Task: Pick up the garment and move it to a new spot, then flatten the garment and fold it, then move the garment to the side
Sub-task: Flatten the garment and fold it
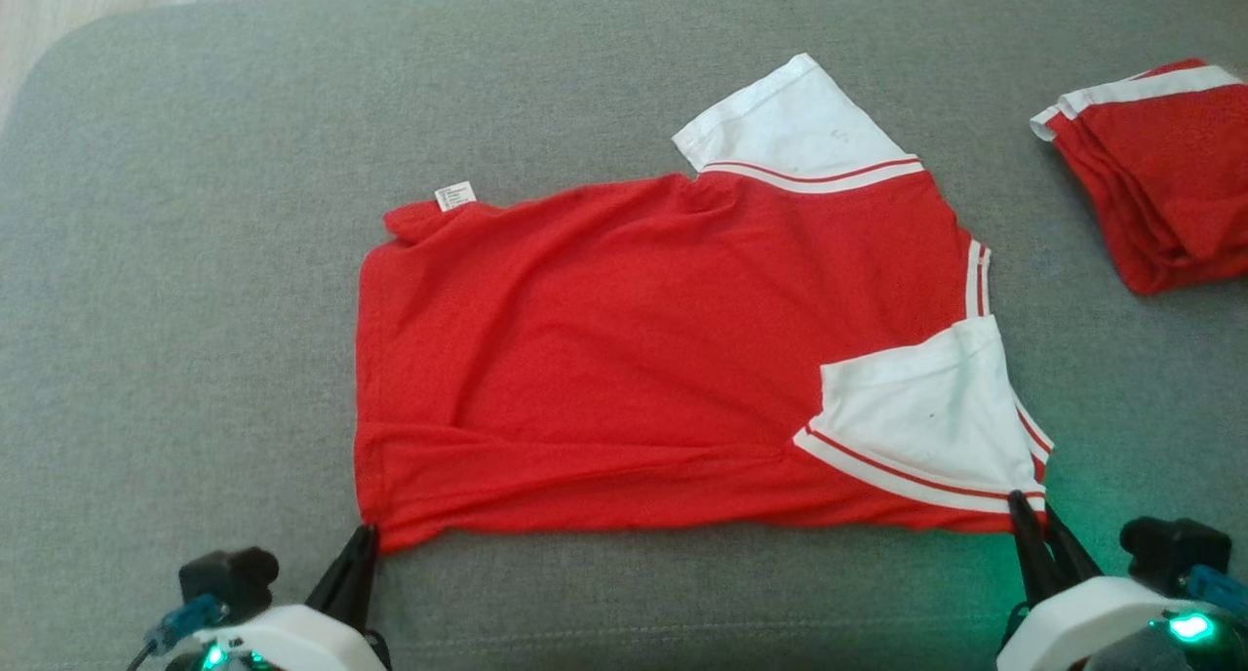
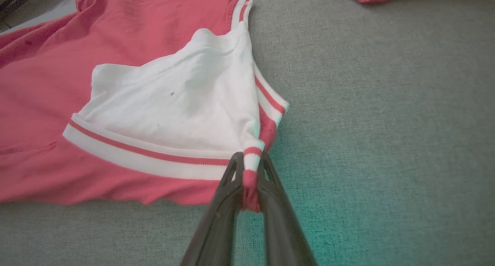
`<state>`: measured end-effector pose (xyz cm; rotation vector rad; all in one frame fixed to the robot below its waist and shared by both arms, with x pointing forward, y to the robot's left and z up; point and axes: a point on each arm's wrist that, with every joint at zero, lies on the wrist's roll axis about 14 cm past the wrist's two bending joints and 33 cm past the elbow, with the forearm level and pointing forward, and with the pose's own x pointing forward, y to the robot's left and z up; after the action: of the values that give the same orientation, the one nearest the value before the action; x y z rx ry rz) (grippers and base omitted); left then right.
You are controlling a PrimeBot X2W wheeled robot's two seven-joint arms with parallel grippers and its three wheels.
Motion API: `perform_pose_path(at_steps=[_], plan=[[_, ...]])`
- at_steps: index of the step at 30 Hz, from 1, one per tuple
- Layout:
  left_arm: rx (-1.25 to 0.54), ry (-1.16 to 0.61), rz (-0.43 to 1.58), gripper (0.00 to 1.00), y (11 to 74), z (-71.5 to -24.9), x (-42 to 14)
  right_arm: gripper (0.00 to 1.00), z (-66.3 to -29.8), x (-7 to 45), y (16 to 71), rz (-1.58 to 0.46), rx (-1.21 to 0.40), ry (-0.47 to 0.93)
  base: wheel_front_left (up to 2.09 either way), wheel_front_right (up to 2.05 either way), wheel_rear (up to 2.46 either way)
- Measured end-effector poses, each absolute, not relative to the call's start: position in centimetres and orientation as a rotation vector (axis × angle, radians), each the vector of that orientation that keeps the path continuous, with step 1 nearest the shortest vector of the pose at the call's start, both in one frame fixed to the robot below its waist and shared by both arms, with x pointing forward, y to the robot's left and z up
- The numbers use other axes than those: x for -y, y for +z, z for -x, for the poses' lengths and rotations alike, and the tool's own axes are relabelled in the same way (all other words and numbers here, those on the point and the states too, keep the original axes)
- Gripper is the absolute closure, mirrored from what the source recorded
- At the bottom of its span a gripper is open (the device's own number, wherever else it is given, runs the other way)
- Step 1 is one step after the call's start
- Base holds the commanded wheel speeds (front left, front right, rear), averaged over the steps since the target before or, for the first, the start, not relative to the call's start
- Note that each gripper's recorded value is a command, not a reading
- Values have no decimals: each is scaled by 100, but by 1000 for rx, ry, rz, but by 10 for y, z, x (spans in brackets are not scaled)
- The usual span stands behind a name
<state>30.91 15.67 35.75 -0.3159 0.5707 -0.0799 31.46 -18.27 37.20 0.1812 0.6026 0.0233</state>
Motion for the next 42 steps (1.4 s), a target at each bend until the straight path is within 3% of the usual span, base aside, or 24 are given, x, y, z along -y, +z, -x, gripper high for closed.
perform_pose_path(at_steps=[15, 16, 17, 24, 30, 36, 42], plan=[[-601, -72, 320, 100, 366, -292, -156, 99, -302, 184, 372, -192, -610, 16, 0, 0, 0], [-596, -73, 327, 70, 367, -293, -156, 58, -301, 184, 371, -193, -612, 16, 0, 0, 0], [-590, -69, 327, 0, 369, -294, -156, 0, -302, 183, 372, -192, -606, 17, 0, 0, 0], [-486, -51, 315, 0, 388, -307, -160, 0, -329, 179, 417, -194, -370, 36, 0, 0, 0], [-237, -38, 246, 0, 443, -347, -169, 0, -363, 170, 481, -162, -96, 82, 0, 0, 0], [-97, -70, 191, 0, 480, -390, -170, 0, -379, 162, 502, -143, -17, 112, 0, 0, 0], [-84, -107, 180, 0, 480, -418, -166, 0, -390, 159, 500, -146, -15, 119, 0, 0, 0]])
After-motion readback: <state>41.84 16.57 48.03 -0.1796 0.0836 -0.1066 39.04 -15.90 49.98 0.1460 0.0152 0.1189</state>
